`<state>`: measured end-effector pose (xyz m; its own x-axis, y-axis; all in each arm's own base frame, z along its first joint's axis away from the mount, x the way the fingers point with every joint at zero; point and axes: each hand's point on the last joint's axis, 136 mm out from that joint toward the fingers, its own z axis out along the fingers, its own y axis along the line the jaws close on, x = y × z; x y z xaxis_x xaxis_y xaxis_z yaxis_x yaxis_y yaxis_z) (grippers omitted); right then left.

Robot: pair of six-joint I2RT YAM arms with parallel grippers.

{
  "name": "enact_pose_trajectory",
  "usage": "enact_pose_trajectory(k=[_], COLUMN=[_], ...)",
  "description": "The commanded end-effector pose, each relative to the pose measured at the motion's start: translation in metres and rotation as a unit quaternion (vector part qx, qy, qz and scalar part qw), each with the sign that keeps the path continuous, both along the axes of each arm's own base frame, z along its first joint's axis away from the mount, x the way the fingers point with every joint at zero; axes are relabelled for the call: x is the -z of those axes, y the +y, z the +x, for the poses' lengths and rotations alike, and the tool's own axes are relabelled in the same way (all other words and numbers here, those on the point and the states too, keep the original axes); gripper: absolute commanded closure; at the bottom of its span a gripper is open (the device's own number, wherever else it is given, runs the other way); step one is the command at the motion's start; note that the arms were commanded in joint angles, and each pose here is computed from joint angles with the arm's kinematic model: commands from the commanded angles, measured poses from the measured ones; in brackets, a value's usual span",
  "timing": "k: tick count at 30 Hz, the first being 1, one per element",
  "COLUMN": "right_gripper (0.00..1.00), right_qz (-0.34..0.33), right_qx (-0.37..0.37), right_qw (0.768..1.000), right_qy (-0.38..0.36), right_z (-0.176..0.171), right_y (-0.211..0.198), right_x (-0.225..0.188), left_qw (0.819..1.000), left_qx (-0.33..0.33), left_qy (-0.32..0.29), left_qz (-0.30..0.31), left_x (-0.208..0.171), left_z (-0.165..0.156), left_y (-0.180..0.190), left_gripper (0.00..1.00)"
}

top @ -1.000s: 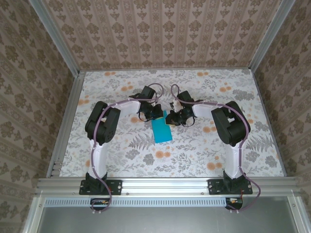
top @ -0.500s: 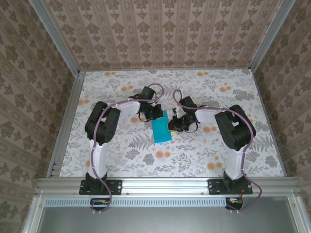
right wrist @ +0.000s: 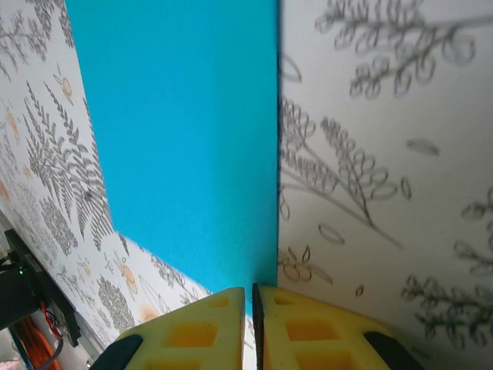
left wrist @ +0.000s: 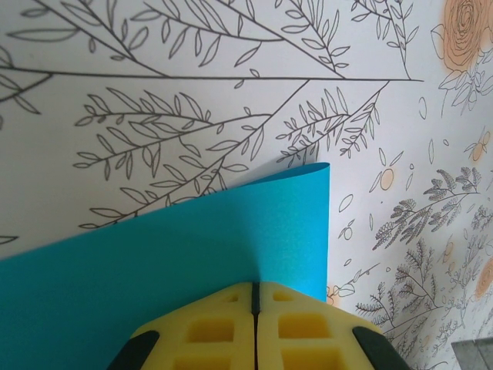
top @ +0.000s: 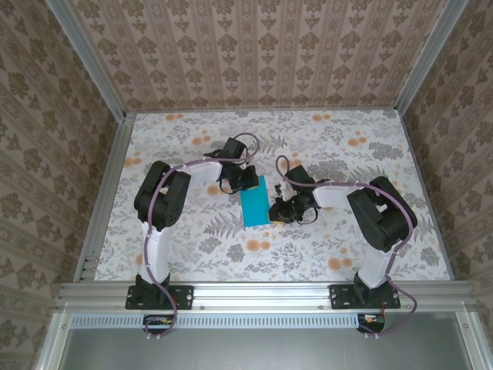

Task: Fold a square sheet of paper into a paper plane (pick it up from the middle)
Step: First fold in half a square sheet of paper at the center of the table.

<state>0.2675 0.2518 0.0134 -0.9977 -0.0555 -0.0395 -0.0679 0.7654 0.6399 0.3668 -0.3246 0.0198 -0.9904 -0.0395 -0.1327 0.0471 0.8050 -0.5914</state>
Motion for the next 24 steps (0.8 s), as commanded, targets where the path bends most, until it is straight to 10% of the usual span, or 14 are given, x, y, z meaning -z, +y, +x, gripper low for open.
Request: enact_pose_trajectory(k=[1,10,24], right_gripper=[0.87,0.85,0.85], right_qz=[-0.022,-0.019,-0.041], right_qx=[-0.002,0.058,0.044], right_qw=[0.999,0.993,0.993], right_qy=[0.036,-0.100,-0.106], right_z=[-0.025,0.052,0.125], right_y=[-0.008,-0.010,0.031], right_x=[0.001,-0.059,-0.044], left_qw=[0.996,1.000,0.998], left_qx=[-0.017,0.009,-0.058], left_qy=[0.043,0.006,-0.035], left_qz=[0.076,0.027,-0.016], left_x=[0.049,0.011,-0.051], left_z=[-0.018,-0.005,-0.029], left_y=[0.029,0.010,0.044], left_gripper=[0.94,0.93,0.86])
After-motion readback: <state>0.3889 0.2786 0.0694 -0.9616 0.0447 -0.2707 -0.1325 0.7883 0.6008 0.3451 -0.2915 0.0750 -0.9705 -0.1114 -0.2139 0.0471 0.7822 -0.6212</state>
